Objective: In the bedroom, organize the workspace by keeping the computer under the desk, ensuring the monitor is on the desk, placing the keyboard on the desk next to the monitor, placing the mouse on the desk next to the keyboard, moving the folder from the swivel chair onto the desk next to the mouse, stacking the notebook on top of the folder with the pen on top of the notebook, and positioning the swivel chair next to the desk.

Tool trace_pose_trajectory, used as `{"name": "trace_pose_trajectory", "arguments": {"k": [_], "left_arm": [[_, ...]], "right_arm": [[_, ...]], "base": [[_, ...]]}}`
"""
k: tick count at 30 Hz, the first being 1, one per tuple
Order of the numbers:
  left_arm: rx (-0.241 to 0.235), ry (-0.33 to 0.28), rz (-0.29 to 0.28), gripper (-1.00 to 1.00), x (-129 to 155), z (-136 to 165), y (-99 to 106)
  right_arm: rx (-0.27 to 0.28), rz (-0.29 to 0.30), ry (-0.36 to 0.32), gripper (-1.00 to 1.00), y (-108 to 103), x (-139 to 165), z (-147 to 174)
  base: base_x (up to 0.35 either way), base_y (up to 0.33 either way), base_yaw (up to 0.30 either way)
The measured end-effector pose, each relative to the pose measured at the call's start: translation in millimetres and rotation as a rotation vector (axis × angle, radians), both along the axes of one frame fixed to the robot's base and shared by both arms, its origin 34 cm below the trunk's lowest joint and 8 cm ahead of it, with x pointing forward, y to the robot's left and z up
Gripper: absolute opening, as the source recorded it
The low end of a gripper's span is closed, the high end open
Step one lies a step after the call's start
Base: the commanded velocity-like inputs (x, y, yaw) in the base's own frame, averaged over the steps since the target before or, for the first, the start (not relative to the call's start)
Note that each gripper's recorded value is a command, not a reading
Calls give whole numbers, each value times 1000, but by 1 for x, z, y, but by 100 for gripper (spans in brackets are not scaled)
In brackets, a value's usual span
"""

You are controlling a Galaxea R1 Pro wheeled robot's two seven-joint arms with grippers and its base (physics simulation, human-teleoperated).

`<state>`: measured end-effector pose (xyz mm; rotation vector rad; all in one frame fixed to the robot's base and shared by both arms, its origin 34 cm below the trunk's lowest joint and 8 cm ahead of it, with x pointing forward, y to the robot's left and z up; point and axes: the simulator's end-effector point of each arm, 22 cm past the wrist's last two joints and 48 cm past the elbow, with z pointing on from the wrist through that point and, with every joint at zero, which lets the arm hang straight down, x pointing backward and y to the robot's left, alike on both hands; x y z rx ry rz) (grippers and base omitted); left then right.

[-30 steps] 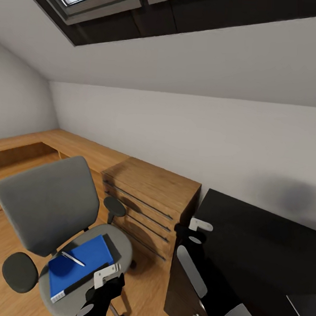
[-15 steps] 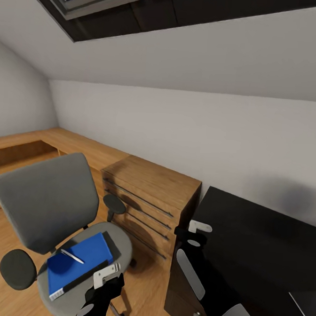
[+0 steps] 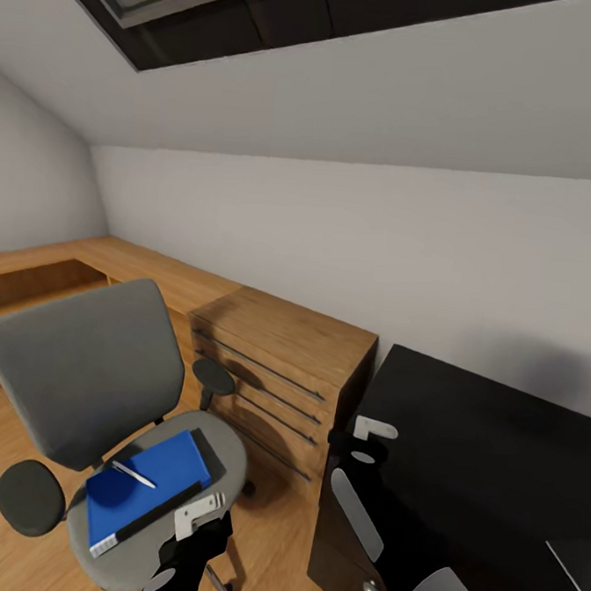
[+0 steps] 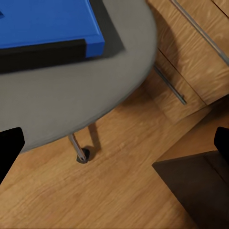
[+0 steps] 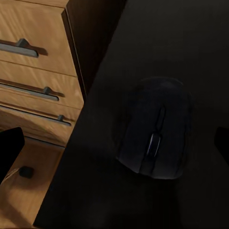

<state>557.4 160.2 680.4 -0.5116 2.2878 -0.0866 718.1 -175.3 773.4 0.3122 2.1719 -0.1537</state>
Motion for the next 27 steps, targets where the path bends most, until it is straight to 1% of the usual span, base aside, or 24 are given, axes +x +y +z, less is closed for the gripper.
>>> {"name": "trace_pose_trajectory", "arguments": {"k": [10, 25, 27], "left_arm": [[0, 0, 0, 100, -1, -17, 0], [3, -3, -3, 100, 0, -17, 3], [4, -3, -3, 100, 0, -17, 3]], "right_arm": [[0, -8, -3, 100, -4, -1, -19], [7, -24, -23, 100, -8, 2, -16], [3, -36, -9, 100, -14, 0, -22]], "base": [[0, 0, 0], [0, 0, 0], [0, 0, 0]]}}
